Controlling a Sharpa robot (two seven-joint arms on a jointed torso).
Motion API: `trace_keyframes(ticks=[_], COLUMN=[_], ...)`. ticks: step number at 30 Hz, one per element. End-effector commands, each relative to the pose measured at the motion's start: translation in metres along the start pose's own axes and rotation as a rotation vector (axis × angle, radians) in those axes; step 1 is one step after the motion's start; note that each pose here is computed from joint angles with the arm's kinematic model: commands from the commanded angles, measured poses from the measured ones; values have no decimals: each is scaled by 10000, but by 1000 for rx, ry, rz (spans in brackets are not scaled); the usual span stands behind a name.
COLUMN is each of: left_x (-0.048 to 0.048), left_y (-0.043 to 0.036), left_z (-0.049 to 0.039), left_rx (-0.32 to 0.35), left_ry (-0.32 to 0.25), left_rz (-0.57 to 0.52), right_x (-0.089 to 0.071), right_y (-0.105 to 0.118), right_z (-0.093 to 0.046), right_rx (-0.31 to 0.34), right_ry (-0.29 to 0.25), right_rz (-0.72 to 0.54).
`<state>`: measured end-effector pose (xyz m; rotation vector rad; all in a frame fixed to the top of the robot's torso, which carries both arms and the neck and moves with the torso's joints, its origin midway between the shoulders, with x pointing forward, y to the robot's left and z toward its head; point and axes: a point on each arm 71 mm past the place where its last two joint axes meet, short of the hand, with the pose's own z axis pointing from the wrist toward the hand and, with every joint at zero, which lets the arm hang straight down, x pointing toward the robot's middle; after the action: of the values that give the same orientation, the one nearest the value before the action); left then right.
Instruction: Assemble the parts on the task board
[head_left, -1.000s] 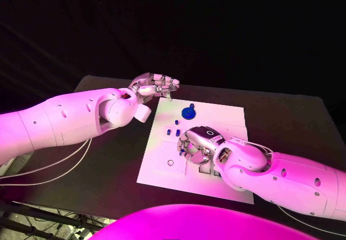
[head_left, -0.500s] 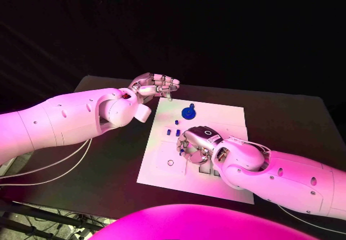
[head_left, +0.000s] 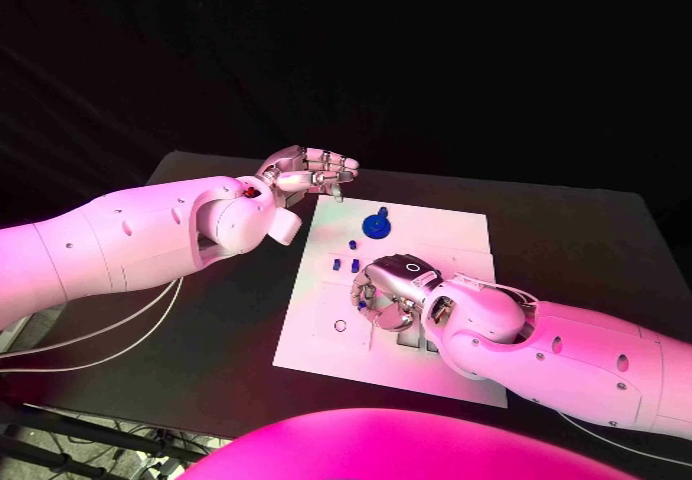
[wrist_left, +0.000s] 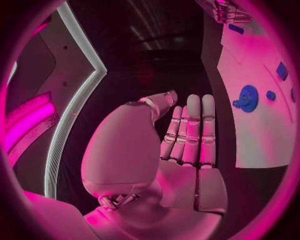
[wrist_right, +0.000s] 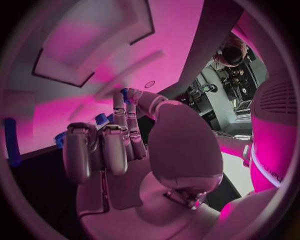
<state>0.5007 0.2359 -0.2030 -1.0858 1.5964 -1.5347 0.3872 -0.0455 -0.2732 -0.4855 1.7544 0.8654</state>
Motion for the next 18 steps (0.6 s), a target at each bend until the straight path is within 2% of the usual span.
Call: trace_keyframes(ticks=[1, 11, 18], left_x=[14, 7, 2], left_y=[-13, -12, -11], left_z=[6, 5, 3], left_rx=[6, 5, 3], left_ry=[6, 6, 5], left_rz=[-4, -4, -4], right_x=[36, -13, -63], right_y=[5, -10, -31], right_z=[-11, -47, -125], right_rx=[-9, -2, 9], right_ry=[18, -45, -92], right_rz=[-3, 14, 27])
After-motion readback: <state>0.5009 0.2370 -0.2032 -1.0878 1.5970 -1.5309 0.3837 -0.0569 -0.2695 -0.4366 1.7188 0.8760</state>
